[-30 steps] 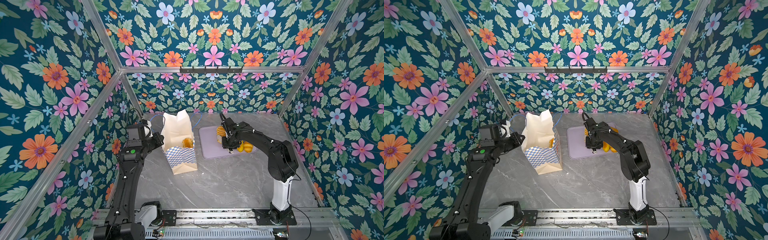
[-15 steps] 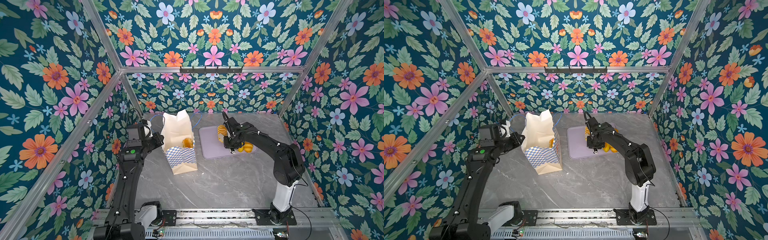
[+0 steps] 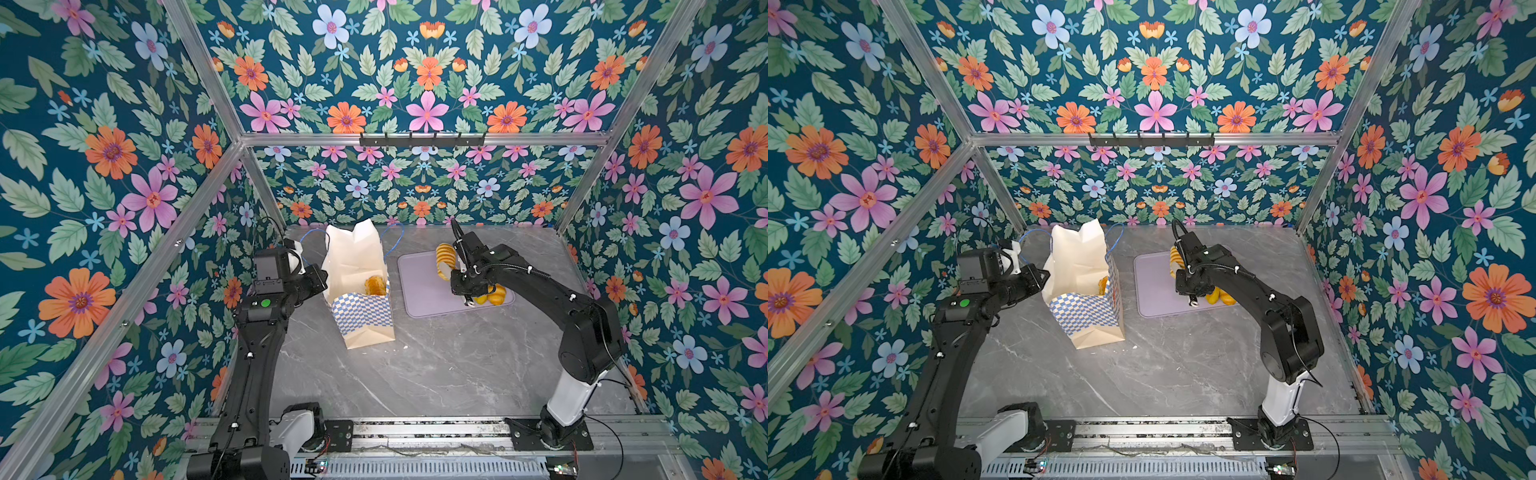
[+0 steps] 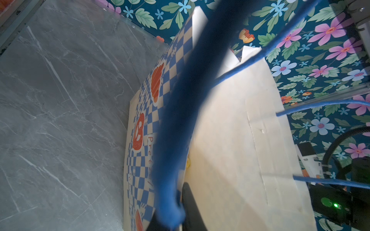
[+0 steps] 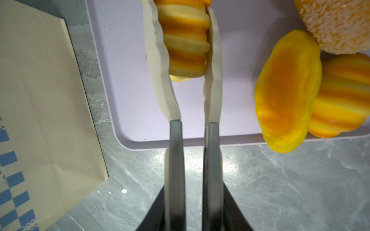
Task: Place the fake bread into the paper bag
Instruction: 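Lift the twisted roll with the tongs up off the tray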
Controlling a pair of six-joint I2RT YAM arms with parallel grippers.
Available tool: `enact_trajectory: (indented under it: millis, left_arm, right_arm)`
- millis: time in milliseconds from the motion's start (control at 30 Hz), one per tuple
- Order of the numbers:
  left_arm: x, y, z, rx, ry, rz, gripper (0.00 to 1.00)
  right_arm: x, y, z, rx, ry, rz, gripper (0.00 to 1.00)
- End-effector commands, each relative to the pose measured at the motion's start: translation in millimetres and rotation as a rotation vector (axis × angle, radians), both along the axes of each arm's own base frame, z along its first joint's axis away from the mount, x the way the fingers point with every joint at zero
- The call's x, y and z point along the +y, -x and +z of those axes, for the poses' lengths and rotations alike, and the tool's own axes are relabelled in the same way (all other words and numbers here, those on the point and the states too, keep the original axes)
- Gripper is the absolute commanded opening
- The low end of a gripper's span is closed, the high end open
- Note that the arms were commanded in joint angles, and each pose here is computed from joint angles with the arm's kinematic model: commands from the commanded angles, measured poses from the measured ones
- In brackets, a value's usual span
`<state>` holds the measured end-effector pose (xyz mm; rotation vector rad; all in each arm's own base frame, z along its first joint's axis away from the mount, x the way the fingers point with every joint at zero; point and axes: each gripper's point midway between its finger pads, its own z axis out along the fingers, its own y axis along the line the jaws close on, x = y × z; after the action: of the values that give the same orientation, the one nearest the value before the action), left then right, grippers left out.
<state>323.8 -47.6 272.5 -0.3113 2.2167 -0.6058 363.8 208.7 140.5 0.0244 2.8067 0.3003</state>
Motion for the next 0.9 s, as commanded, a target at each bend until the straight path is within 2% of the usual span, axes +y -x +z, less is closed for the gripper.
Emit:
enact_trajectory:
  millis: [0, 533, 867]
  left_arm:
    - [0, 0, 1, -0.004, 0.004, -0.001, 0.14]
    - [-1, -2, 4, -0.008, 0.010, 0.000, 0.14]
    - [0, -1, 4, -0.007, 0.011, 0.003, 0.14]
  right_arm:
    - [2, -1, 11, -0.026, -0.027, -0.011, 0.34]
    - [5, 9, 48, -0.082, -0.095, 0.011, 0.33]
    - [8, 18, 93, -0.161, -0.161, 0.034, 0.33]
